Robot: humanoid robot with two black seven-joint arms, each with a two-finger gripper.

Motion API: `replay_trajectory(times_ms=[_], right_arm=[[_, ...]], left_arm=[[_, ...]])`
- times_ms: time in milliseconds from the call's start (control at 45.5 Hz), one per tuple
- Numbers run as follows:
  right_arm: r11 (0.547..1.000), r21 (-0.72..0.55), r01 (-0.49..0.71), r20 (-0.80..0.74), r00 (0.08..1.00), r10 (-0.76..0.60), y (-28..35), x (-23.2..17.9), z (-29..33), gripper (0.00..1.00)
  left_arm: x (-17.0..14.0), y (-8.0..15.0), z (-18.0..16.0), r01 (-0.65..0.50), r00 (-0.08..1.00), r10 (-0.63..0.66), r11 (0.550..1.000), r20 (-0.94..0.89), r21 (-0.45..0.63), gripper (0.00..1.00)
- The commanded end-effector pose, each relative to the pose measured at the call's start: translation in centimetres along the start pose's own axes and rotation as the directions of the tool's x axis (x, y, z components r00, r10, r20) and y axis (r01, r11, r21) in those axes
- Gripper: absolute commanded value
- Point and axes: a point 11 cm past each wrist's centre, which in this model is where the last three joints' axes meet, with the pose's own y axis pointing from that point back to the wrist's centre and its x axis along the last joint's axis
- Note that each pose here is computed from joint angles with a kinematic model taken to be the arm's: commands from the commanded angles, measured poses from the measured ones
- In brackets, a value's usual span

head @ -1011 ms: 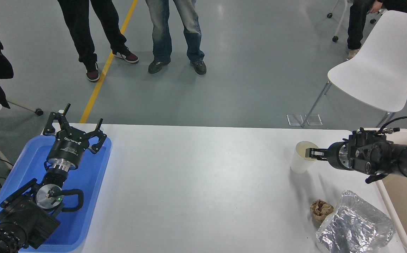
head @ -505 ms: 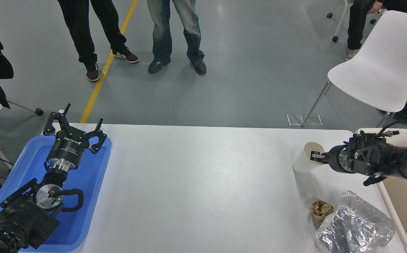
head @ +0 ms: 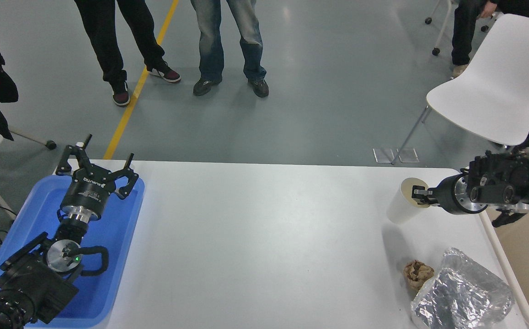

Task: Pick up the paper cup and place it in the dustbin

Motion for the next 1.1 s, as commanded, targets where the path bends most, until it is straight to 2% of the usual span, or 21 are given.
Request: replay_trajectory(times_ms=[0, 374, 593, 857, 1077], right_arm=[[0.994, 0.069, 0.088, 0.01, 0.996, -0.089, 5.0, 1.0, -1.9, 0.0], [0.949, 0.125, 0.289, 0.013, 0.956, -0.293, 15.2, 5.0, -3.8, 0.0], [0.98, 0.104, 0.169, 0.002, 0.985, -0.17, 19.8, 8.2, -4.1, 0.0], [0.995, 0.074, 0.062, 0.0, 0.998, -0.062, 23.8, 10.4, -3.7, 0.0], [0.999, 0.046, 0.028, 0.017, 0.999, -0.028, 25.3, 10.9, -2.8, 0.0]], left_arm=[[0.0, 0.0, 0.0, 0.0, 1.0, 0.0, 1.0, 0.0, 0.0, 1.0], [0.0, 0.0, 0.0, 0.0, 1.0, 0.0, 1.0, 0.0, 0.0, 1.0], [0.0, 0.0, 0.0, 0.0, 1.0, 0.0, 1.0, 0.0, 0.0, 1.0], [0.0, 0.0, 0.0, 0.0, 1.0, 0.0, 1.0, 0.0, 0.002, 1.0], [0.0, 0.0, 0.0, 0.0, 1.0, 0.0, 1.0, 0.0, 0.0, 1.0]])
